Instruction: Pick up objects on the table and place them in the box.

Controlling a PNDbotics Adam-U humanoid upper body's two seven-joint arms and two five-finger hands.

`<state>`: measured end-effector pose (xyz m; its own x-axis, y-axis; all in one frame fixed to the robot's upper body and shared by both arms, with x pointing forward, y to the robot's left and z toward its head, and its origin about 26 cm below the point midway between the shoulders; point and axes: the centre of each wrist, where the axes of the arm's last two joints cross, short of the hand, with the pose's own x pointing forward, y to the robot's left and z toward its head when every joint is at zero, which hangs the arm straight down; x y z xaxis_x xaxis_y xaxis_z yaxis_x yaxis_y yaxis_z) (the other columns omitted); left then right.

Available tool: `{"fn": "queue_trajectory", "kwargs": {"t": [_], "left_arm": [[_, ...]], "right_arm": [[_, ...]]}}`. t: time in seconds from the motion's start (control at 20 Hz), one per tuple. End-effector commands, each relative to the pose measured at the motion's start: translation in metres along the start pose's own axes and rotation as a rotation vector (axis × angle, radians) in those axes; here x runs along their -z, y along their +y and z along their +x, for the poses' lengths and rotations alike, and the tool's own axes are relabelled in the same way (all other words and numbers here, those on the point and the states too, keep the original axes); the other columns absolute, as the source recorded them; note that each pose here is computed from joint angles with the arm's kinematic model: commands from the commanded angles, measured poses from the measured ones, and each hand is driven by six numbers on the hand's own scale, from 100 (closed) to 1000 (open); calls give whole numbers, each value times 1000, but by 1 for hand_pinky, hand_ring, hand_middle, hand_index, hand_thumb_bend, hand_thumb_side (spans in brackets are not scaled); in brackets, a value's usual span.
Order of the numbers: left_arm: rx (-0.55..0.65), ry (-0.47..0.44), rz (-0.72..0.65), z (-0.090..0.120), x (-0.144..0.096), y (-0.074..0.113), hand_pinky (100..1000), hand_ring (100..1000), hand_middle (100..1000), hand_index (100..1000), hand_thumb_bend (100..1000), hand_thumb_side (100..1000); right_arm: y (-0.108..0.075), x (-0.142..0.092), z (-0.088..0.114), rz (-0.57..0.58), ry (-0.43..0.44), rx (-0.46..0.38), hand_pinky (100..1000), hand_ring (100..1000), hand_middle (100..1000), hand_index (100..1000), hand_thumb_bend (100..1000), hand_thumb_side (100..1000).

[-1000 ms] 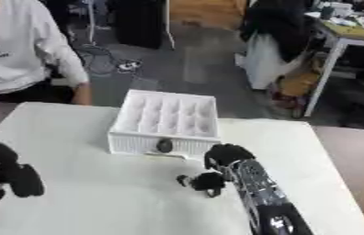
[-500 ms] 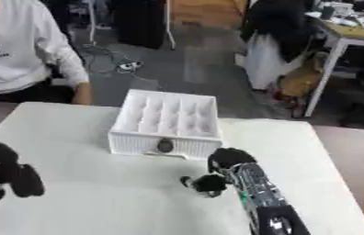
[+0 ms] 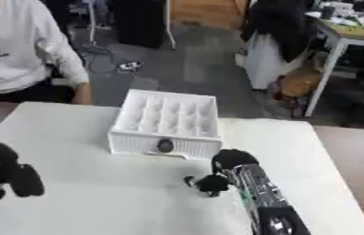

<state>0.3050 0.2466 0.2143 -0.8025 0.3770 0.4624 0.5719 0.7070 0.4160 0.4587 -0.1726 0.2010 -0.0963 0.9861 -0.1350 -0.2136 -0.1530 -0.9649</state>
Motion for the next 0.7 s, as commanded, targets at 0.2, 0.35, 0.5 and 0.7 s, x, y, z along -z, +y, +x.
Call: {"fn": "queue_trajectory", "kwargs": {"t": [0.2, 0.35, 0.5, 0.7], "left_arm": [[25, -10, -17, 6, 4, 4, 600, 581, 770, 847, 464, 689], [25, -10, -17, 6, 4, 4, 600, 581, 770, 847, 464, 689], [24, -9, -17, 6, 4, 4, 600, 581, 771, 847, 464, 689], [23, -7, -17, 6, 4, 4, 600, 581, 771, 847, 464, 689]], "right_arm": [[-11, -1, -3, -30, 12, 2, 241, 490, 722, 745, 535, 1000], [-12, -2, -2, -38, 11, 3, 240, 490, 724, 748, 539, 1000], [-14, -3, -2, -50, 16, 1, 240, 490, 725, 748, 539, 1000], [-18, -4, -3, -64, 28, 1, 240, 490, 725, 747, 550, 1000]]}}
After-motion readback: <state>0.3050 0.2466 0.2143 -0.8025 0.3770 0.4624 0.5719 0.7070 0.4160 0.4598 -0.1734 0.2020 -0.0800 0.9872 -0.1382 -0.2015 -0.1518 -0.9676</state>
